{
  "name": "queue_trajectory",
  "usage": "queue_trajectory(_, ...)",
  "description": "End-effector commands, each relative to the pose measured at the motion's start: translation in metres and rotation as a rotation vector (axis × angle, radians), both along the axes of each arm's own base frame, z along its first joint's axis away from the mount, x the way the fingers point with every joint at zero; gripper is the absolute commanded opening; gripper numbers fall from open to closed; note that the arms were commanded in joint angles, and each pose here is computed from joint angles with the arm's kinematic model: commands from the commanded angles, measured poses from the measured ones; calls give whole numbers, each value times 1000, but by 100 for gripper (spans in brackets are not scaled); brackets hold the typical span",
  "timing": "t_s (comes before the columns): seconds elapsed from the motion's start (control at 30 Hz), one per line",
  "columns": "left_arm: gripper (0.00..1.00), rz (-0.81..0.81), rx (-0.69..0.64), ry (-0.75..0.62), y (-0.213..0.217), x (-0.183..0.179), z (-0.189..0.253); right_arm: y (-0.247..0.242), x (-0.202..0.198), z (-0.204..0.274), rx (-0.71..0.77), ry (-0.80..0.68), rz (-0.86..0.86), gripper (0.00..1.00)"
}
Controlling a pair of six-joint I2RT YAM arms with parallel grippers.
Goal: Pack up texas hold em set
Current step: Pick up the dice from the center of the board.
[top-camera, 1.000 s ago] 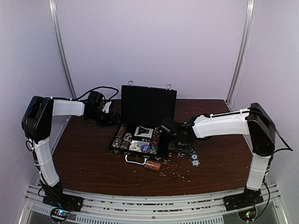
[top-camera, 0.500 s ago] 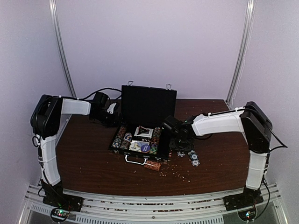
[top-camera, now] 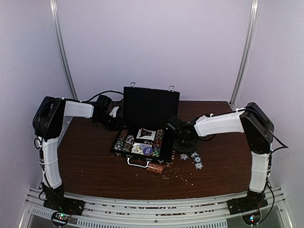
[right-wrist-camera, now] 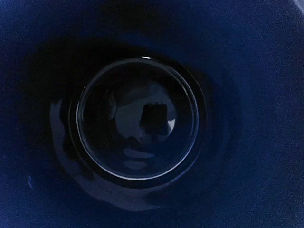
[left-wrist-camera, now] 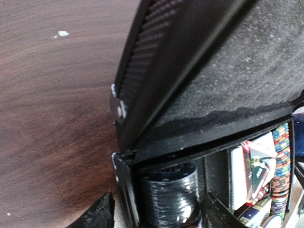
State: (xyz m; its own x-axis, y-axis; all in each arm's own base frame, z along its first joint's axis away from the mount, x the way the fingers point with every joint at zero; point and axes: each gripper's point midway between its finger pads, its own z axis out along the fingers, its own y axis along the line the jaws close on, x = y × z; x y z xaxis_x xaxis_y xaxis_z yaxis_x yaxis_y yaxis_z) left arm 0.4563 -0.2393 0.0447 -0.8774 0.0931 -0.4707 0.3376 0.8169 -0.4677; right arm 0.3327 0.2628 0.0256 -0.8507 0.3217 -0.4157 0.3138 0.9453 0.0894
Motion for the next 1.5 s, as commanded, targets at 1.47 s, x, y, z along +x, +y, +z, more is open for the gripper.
queue_trajectory(1.47, 40, 57, 156, -3, 49, -33, -11, -5, 12, -23, -3, 39, 44, 19)
